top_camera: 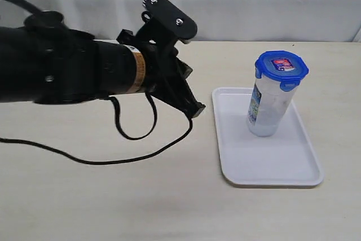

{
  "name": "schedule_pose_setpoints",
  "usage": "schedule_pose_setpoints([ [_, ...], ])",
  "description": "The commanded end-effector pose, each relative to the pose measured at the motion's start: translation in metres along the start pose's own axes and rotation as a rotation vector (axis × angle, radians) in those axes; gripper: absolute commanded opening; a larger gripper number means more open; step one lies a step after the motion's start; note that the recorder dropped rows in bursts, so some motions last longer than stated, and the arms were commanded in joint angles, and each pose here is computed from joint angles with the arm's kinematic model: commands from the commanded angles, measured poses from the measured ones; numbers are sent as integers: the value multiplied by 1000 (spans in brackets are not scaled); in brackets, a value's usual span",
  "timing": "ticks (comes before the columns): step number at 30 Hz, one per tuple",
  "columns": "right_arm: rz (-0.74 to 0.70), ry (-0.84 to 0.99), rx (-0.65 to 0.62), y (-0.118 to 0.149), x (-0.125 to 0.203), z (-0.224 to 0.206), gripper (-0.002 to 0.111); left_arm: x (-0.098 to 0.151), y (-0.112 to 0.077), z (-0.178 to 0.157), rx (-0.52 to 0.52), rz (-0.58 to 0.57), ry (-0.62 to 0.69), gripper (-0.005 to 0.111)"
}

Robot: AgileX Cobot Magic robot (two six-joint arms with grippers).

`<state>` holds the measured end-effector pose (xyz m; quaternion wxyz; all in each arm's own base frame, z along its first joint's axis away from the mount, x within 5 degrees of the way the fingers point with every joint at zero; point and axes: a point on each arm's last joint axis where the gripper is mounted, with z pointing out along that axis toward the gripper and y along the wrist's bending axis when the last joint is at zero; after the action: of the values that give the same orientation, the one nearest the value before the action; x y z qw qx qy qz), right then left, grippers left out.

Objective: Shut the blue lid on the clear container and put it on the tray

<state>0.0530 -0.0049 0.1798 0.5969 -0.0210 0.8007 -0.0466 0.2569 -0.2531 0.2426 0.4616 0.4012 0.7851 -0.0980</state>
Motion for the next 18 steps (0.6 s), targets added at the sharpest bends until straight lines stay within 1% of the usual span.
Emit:
schedule_pose_setpoints([
  [1,5,-15,7,0,-1,0,5,-5,3,-64,24,-66,-134,0],
  [4,5,-15,7,0,-1,0,5,-3,7,-110,12,-111,-227,0],
  [5,5,-15,7,0,-1,0,5,-1,10,-132,5,-130,-278,0],
  [6,5,-15,7,0,-1,0,5,1,10,-144,3,-141,-306,0],
  [7,5,-15,7,0,-1,0,5,4,12,-166,-5,-146,-360,0],
  [10,5,-15,7,0,-1,0,5,20,14,-215,-11,-217,-490,0],
  [14,5,-15,7,0,-1,0,5,38,16,-258,-23,-238,-629,0],
  [18,5,-15,7,0,-1,0,5,45,18,-285,-39,-245,-728,0],
])
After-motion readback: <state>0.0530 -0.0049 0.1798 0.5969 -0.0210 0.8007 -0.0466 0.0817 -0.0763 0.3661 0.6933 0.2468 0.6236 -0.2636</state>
